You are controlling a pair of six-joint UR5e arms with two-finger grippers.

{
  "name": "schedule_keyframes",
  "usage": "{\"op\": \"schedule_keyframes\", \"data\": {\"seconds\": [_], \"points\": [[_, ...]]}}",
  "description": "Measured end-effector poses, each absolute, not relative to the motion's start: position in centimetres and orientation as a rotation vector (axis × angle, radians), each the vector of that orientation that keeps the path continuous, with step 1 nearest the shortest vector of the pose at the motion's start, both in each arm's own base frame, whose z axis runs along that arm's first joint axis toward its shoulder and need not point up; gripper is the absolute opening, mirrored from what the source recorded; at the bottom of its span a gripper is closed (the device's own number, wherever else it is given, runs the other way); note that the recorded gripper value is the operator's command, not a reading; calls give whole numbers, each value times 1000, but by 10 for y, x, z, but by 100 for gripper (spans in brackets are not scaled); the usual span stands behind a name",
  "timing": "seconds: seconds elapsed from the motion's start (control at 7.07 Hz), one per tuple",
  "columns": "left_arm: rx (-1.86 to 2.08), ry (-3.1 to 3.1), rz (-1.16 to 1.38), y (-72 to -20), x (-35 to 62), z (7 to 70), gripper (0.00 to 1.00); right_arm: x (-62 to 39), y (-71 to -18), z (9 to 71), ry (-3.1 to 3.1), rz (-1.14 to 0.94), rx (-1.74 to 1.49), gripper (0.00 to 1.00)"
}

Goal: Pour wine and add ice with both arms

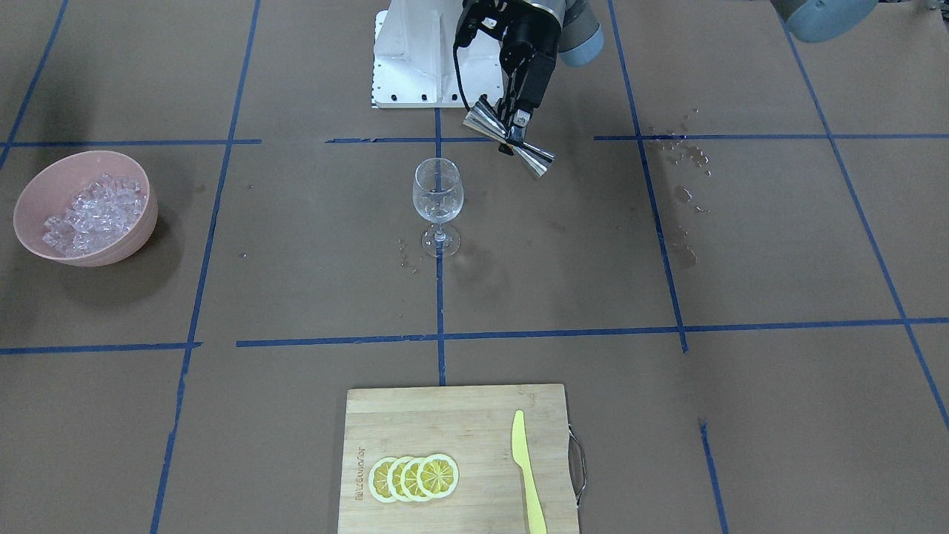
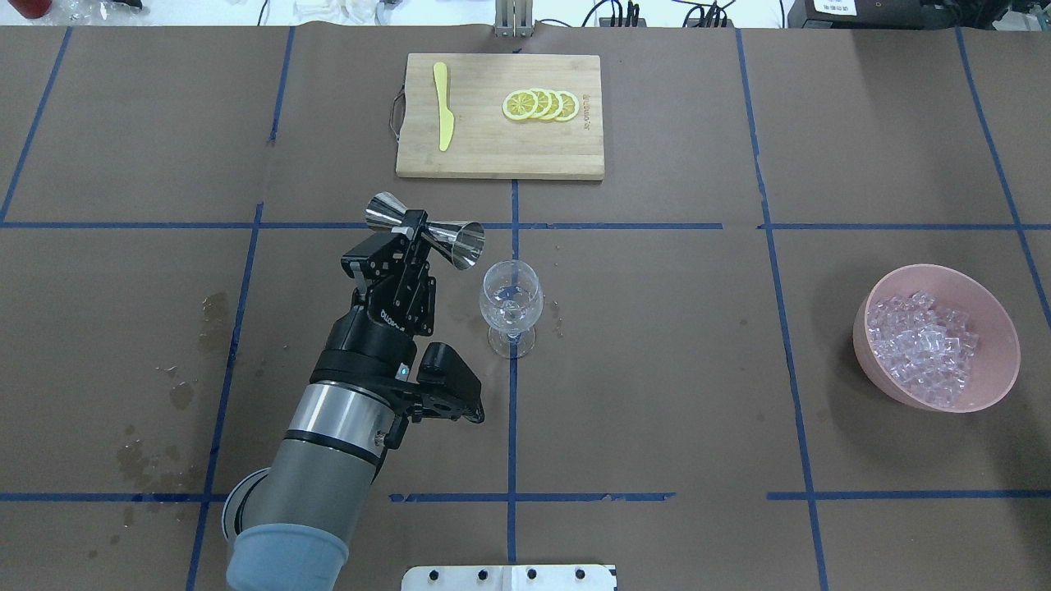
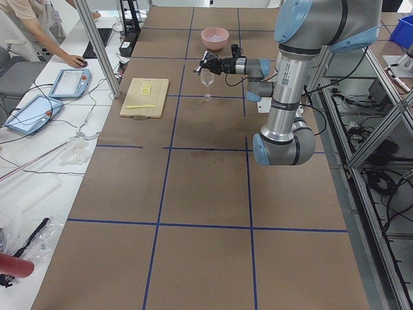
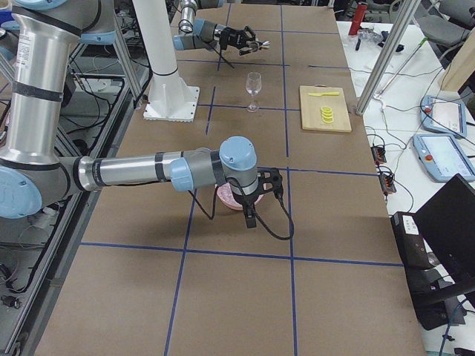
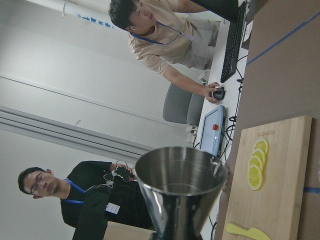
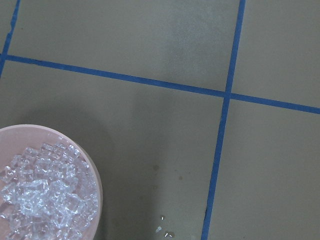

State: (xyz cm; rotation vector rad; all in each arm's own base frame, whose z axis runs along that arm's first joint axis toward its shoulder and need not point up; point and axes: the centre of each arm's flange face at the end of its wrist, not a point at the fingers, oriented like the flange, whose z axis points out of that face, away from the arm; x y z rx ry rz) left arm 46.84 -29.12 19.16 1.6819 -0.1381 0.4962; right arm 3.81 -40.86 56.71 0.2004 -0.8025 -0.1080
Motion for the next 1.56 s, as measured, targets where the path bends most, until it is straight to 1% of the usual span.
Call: {"op": "schedule_keyframes", "data": {"seconds": [0.28, 0.57, 0.71, 1.27, 1.56], "points": [[1697, -8, 425, -291, 462, 207, 0, 38, -409, 567, -803, -108, 201, 100], [1714, 120, 441, -301, 460, 217, 0, 38, -409, 567, -803, -109, 201, 100], [1696, 197, 397, -304, 458, 228, 0, 39, -409, 566, -802, -108, 203, 100], [1485, 630, -8, -305, 435, 312, 0, 39, -408, 567, -802, -107, 202, 100], [1353, 795, -198, -300, 414, 364, 0, 39, -408, 567, -802, -106, 201, 100]]}}
